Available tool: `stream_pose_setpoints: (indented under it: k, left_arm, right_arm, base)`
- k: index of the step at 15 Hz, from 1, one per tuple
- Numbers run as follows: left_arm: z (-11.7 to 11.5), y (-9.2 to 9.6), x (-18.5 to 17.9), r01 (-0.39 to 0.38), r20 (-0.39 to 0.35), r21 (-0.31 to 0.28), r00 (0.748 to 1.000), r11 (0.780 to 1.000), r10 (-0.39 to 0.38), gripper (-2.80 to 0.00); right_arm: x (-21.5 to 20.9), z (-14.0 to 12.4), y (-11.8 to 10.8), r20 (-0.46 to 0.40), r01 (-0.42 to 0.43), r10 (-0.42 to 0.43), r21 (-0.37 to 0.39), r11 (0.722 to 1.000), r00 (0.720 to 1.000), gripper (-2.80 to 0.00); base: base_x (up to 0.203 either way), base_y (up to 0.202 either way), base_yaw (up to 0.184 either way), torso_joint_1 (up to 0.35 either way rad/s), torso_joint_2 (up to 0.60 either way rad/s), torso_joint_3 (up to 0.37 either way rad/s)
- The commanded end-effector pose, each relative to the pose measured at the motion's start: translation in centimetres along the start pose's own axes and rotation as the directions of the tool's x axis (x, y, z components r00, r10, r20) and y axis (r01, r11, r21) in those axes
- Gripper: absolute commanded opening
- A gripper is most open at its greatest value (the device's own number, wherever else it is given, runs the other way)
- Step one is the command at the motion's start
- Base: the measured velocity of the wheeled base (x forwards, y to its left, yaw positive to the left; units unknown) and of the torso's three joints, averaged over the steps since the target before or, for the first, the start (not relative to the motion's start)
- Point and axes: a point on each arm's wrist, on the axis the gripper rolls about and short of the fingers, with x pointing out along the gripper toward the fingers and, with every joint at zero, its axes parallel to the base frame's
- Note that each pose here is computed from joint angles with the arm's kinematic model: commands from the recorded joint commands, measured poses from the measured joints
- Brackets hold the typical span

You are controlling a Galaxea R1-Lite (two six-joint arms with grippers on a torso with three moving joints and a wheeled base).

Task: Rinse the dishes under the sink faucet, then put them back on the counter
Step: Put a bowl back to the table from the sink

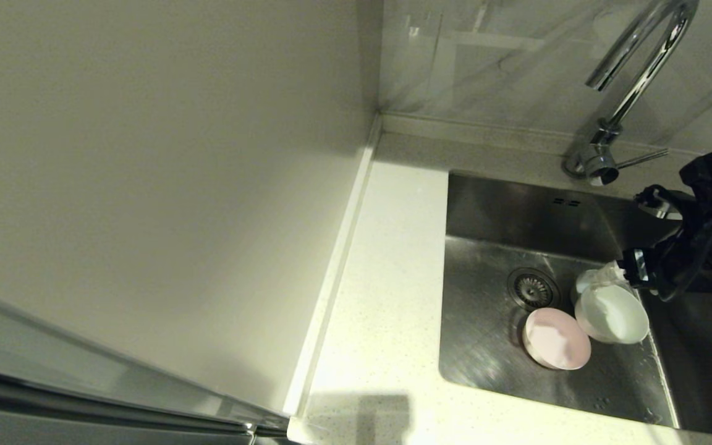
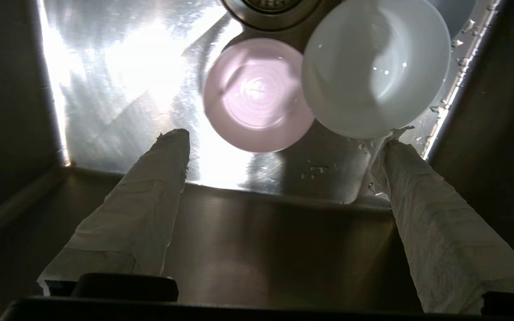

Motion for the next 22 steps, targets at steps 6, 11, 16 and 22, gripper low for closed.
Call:
stream_pose_setpoints:
  k: [6,11,16,22]
  left_arm:
    - [0.0,0.0,0.0,0.000,0.005,-0.001,1.000,1.000,0.000,-2.80]
    - [0.0,0.0,0.0,-0.001,0.003,0.000,1.000,1.000,0.001,-2.80]
    - [0.0,0.0,0.0,-0.001,0.003,-0.001,1.000,1.000,0.001,-2.80]
    - [0.0,0.0,0.0,-0.001,0.003,-0.001,1.000,1.000,0.001,-2.80]
  right_arm:
    - [6.0,-1.1,0.5,0.035,0.070,-0.068,-0.035,0.997,0.997,0.00]
    - [9.2,-1.7,0.7,-0.005,0.097,-0.097,-0.073,0.993,0.995,0.00]
    - [12.2,-2.1,0.8,-0.017,0.143,-0.144,-0.080,0.987,0.989,0.00]
    - [16.2,-2.0,0.8,0.007,0.213,-0.213,-0.077,0.974,0.977,0.00]
  base:
    - [0.000,0.000,0.000,0.000,0.00,0.000]
    - [0.000,0.000,0.000,0.000,0.00,0.000]
    - [0.000,0.000,0.000,0.000,0.00,0.000]
    - [0.000,0.000,0.000,0.000,0.00,0.000]
